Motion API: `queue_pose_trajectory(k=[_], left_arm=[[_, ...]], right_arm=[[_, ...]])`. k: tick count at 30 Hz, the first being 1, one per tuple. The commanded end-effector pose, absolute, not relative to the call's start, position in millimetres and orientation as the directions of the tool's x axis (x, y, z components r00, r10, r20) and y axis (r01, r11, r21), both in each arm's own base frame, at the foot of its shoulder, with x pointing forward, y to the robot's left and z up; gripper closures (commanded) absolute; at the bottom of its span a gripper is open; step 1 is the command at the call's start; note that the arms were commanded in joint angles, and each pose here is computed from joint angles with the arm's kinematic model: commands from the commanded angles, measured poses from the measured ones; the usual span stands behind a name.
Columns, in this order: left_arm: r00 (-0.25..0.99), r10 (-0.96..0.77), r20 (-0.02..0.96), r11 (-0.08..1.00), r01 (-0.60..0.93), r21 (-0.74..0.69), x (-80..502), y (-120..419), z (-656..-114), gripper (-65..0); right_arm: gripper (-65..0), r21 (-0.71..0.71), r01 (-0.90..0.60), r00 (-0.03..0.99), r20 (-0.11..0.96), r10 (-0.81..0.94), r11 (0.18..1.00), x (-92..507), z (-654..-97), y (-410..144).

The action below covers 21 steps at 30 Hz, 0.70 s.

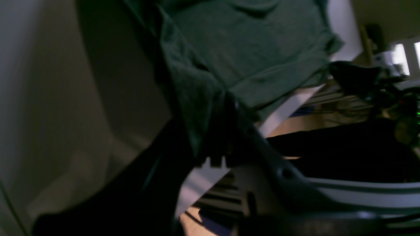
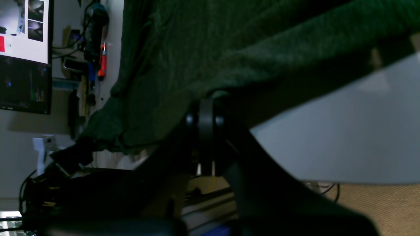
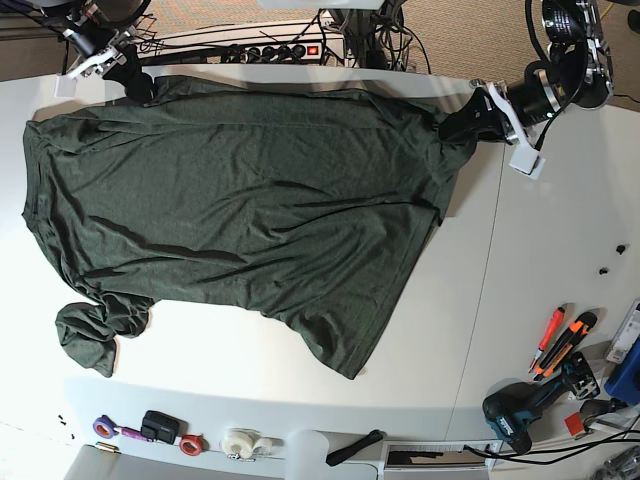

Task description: Layout the t-shirt on the table in an organized manner, then fold the t-shirt properly

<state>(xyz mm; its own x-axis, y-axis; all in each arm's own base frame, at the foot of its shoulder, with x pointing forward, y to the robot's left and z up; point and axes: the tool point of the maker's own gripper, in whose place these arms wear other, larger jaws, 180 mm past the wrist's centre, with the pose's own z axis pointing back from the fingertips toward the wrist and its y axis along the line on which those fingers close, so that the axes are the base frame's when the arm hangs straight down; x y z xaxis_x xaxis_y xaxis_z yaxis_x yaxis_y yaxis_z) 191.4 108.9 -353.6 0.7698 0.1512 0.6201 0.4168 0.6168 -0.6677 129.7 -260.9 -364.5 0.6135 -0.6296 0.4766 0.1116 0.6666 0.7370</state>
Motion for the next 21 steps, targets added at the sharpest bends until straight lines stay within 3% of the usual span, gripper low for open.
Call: queue_pose_trajectory(k=[1,13,18,21], left_arm=[[0.736,0.174,0.655,0.595,0.451,-0.665,197.5,108.6,-338.2,0.0],[0.641,0.158,0.751,0.611,0.533,-0.584,241.7,110.0,-311.8,0.0],[0.596,0.138,0.791,0.689,0.516,-0.509,266.0,121.4,-310.1,0.0],[0.590,0.115,0.799,0.729,0.496,-0.472,274.3,128.2,-313.6,0.0]], right_arm=[[0.0,0.725,0.066,0.590,0.526,-0.613,0.686,137.1,-349.5,-265.3],[0.0,0.684,-0.096,0.487,0.666,-0.565,0.724,196.4,-306.0,-262.0],[0.0,0.593,-0.018,0.559,0.674,-0.484,0.805,206.5,-328.6,-271.4],[0.0,0.523,0.046,0.539,0.704,-0.462,0.851,212.7,-334.6,-288.3]])
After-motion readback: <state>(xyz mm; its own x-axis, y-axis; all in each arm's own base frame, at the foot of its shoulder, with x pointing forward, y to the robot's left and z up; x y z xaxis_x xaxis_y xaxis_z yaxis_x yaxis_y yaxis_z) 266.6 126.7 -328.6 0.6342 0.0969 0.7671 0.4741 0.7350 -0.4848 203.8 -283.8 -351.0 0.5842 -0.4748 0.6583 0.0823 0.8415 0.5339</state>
